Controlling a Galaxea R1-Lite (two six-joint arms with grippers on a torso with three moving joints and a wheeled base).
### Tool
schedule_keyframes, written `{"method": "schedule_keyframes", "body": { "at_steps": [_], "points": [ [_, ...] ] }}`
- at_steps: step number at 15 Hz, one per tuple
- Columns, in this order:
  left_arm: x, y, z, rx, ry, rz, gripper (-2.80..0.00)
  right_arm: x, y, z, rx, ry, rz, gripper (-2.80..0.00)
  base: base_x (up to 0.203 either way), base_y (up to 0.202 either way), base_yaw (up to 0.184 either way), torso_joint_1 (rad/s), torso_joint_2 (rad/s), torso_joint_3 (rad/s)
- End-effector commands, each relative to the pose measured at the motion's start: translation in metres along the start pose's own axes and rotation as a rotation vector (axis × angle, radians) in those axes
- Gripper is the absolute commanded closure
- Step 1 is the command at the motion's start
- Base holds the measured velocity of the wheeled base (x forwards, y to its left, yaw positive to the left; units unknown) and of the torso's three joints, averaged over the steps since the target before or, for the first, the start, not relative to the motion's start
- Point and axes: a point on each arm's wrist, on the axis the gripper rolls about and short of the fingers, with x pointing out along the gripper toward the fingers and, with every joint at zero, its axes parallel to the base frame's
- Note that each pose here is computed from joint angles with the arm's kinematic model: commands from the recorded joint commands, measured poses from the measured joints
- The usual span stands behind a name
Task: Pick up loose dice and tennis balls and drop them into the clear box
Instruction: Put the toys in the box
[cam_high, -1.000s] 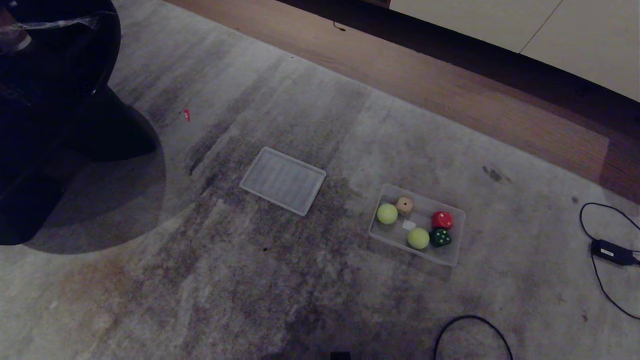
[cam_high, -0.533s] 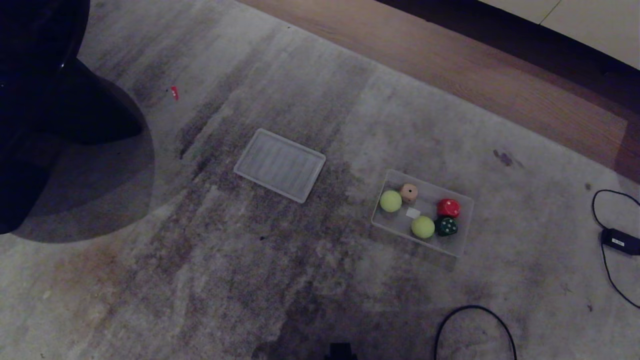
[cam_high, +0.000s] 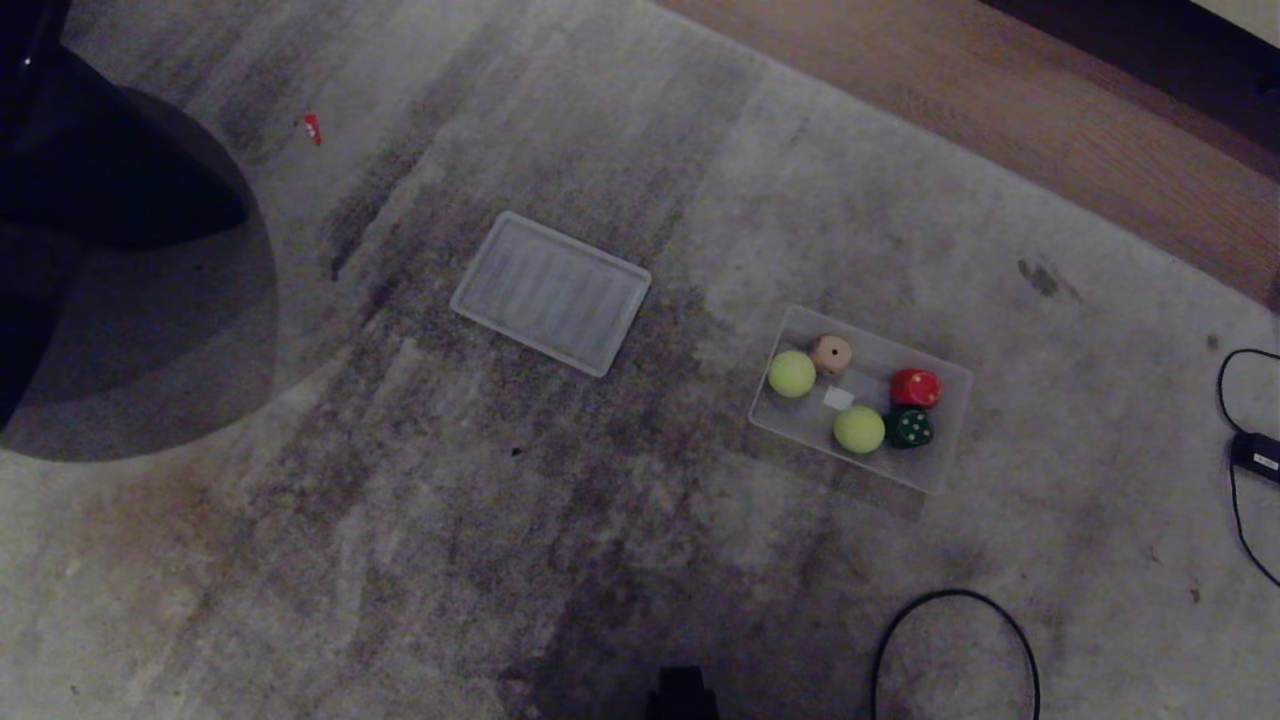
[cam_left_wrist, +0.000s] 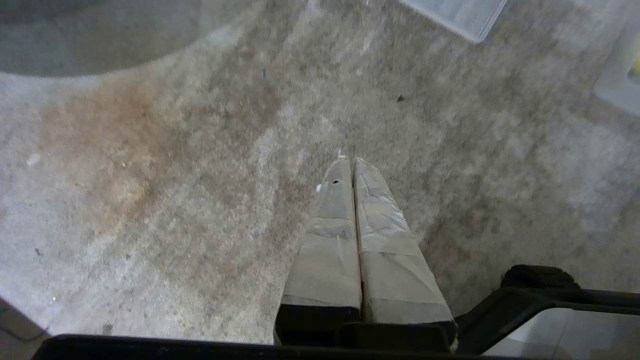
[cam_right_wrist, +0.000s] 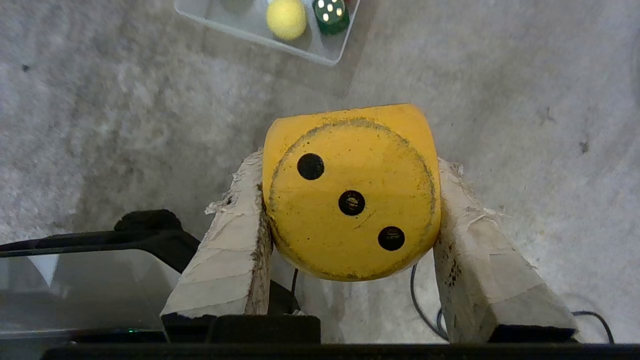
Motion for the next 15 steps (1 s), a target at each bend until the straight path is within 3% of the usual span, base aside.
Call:
{"method": "schedule_keyframes", "body": {
  "at_steps": [1, 15],
  "points": [
    [0.0002, 0.0000, -0.0004, -0.001, 0.003, 0.000, 0.00, 0.0000, 0.0000, -0.0002, 0.000, 0.001, 0.000, 0.00, 0.000, 0.000, 0.000, 0.002, 0.00, -0.203],
    [0.0002, 0.0000, -0.0003, 0.001, 0.002, 0.001, 0.00, 0.0000, 0.0000, -0.0002, 0.000, 0.001, 0.000, 0.00, 0.000, 0.000, 0.000, 0.002, 0.00, -0.197]
  ]
}}
